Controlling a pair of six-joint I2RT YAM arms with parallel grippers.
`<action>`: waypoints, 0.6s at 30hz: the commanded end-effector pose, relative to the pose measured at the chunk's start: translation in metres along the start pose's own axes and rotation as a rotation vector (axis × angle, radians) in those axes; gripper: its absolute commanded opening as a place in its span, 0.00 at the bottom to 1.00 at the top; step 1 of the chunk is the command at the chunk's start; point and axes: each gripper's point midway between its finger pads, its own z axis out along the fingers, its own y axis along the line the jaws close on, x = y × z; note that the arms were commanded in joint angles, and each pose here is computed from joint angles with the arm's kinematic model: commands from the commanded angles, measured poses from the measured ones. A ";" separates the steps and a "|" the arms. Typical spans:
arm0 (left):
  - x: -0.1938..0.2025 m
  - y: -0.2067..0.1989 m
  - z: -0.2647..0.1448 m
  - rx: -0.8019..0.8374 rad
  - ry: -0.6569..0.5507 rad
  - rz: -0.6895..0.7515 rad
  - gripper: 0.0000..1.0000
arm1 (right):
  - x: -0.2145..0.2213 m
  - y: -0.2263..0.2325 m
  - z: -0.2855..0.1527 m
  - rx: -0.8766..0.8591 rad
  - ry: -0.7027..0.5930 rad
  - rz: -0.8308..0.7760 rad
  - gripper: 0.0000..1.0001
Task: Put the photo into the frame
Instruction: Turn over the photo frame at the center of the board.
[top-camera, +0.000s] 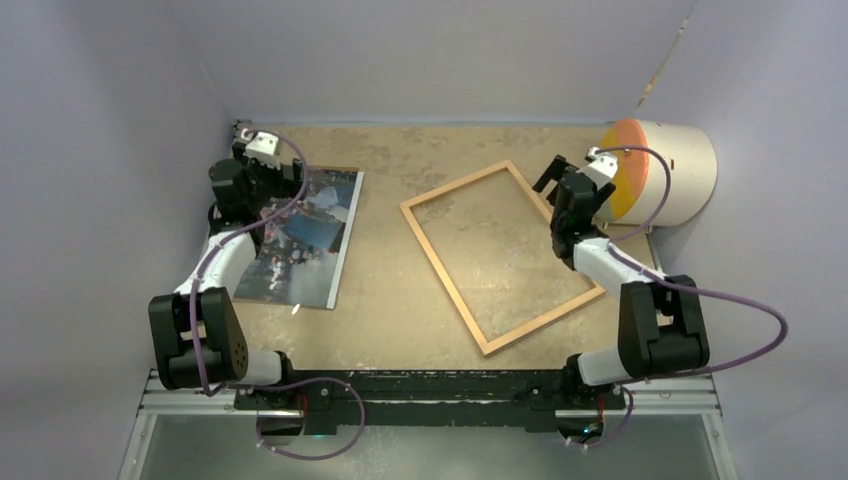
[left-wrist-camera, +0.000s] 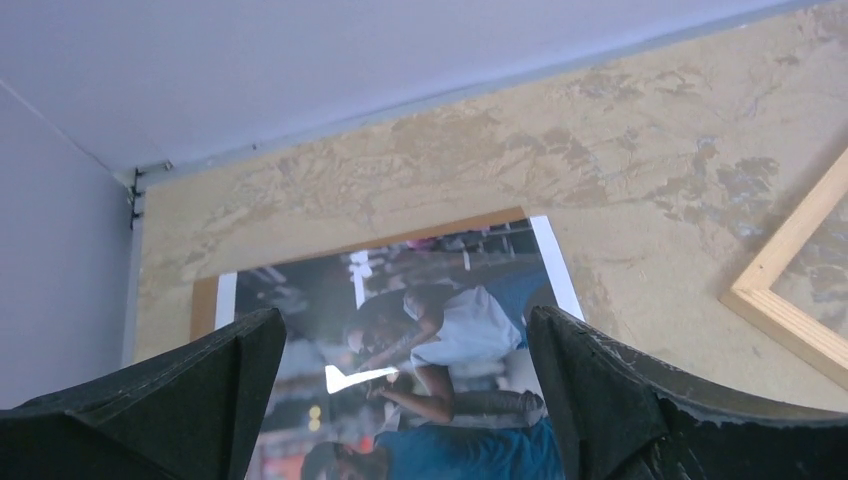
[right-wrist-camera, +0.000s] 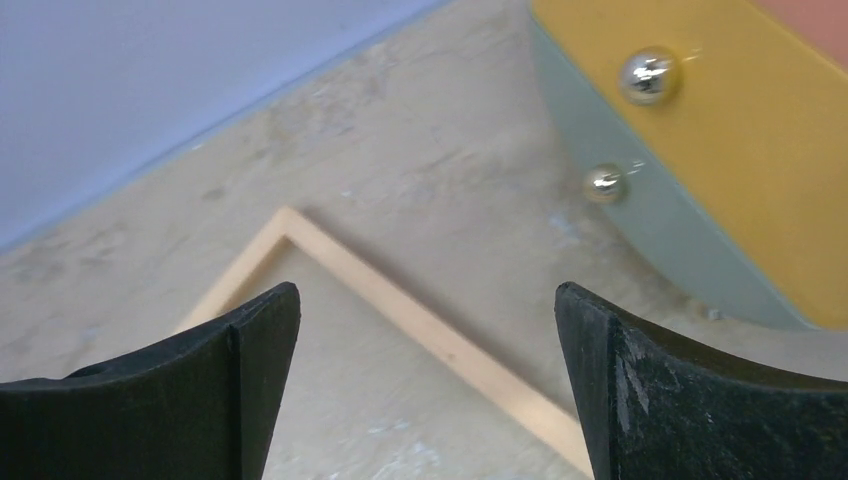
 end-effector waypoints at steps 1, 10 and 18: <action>0.023 -0.005 -0.018 0.063 0.236 -0.077 1.00 | 0.029 0.039 -0.026 -0.181 0.311 0.156 0.99; 0.038 -0.002 -0.043 0.056 0.412 -0.086 1.00 | 0.096 0.170 -0.117 -0.520 0.444 -0.255 0.98; 0.050 -0.018 -0.071 0.118 0.497 -0.056 1.00 | 0.175 0.188 -0.155 -0.615 0.613 -0.494 0.95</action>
